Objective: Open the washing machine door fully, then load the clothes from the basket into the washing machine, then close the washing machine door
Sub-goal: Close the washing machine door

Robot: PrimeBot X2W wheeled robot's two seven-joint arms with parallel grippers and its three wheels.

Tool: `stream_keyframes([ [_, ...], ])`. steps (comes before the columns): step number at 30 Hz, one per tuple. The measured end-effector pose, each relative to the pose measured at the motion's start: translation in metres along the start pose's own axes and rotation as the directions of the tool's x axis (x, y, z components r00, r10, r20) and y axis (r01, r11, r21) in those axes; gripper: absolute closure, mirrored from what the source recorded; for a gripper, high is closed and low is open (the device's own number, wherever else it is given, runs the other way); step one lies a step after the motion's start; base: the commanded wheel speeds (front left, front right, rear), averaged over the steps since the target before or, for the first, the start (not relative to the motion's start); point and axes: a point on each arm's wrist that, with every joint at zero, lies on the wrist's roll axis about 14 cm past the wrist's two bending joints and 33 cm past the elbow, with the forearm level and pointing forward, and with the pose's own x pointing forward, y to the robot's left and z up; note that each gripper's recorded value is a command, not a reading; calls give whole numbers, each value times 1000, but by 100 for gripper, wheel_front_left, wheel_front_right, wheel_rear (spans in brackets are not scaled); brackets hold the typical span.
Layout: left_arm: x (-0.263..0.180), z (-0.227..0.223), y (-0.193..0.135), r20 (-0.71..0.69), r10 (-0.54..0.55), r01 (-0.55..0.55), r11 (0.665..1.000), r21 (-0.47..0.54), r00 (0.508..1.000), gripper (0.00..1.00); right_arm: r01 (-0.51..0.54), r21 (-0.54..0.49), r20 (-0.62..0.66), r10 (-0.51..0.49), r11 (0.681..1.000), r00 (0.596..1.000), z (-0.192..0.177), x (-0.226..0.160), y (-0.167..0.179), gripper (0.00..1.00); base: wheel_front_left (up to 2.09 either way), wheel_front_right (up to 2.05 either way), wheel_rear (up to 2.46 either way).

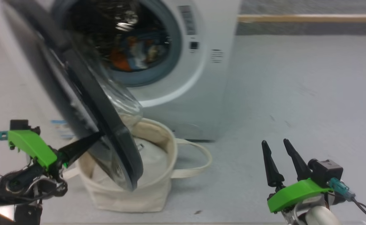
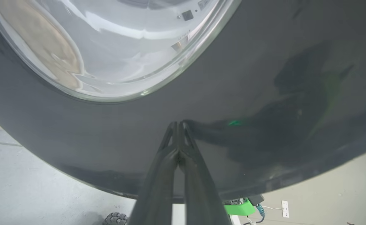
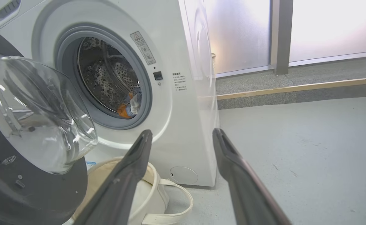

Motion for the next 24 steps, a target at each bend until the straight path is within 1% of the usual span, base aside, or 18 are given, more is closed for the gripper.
stream_keyframes([
  [3,24,1,-5,-4,-15,15,1000,16,1000,100,68,-3,10,-68,998,998,4,-14,-19,0,0,0,0],
  [9,71,7,-13,0,-45,45,999,-15,999,100,190,-13,35,-189,982,981,13,-40,-52,0,0,0,0],
  [15,113,8,-23,-8,-76,76,997,-29,997,100,278,-24,55,-276,960,960,22,-58,-76,0,0,0,0],
  [18,126,9,-28,-11,-91,91,995,-38,996,100,296,-26,47,-295,955,954,20,-60,-82,0,0,0,0],
  [20,127,10,-28,-8,-95,95,995,-35,995,100,294,-25,44,-293,955,955,19,-59,-82,0,0,0,0],
  [24,118,18,-23,37,-85,86,996,-25,996,100,257,-20,37,-256,966,966,15,-49,-72,0,0,0,0],
])
